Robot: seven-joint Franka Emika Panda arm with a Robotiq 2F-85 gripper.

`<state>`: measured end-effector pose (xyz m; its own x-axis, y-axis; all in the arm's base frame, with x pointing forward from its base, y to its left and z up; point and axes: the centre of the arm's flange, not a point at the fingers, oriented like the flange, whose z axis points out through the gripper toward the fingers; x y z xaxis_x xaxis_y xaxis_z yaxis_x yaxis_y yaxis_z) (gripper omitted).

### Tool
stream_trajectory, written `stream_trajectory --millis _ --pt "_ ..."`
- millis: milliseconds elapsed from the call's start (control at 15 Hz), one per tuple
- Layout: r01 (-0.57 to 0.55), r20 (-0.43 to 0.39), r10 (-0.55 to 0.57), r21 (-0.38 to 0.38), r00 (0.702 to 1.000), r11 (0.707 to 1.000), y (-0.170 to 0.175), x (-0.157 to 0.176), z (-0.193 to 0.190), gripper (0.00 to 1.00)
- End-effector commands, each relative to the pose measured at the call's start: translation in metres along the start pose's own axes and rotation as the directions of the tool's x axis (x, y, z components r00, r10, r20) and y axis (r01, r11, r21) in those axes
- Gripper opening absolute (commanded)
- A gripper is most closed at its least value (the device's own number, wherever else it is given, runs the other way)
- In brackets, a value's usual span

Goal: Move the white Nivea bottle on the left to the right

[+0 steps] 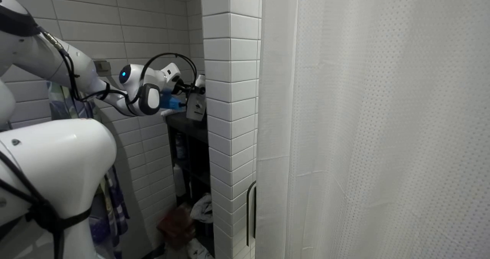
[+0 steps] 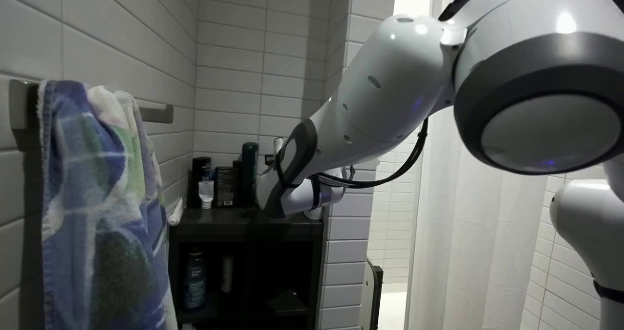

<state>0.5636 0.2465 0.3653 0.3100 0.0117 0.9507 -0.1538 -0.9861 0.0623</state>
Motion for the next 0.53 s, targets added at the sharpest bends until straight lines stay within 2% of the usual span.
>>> stream_trajectory --millis 0,467 --pt "-0.011 -0.069 0.008 -0.043 0.998 0.999 -0.003 0.009 0.001 0.07" --pt "-0.085 -0.109 0.072 -0.119 0.991 0.989 0.013 -0.006 0.005 0.07"
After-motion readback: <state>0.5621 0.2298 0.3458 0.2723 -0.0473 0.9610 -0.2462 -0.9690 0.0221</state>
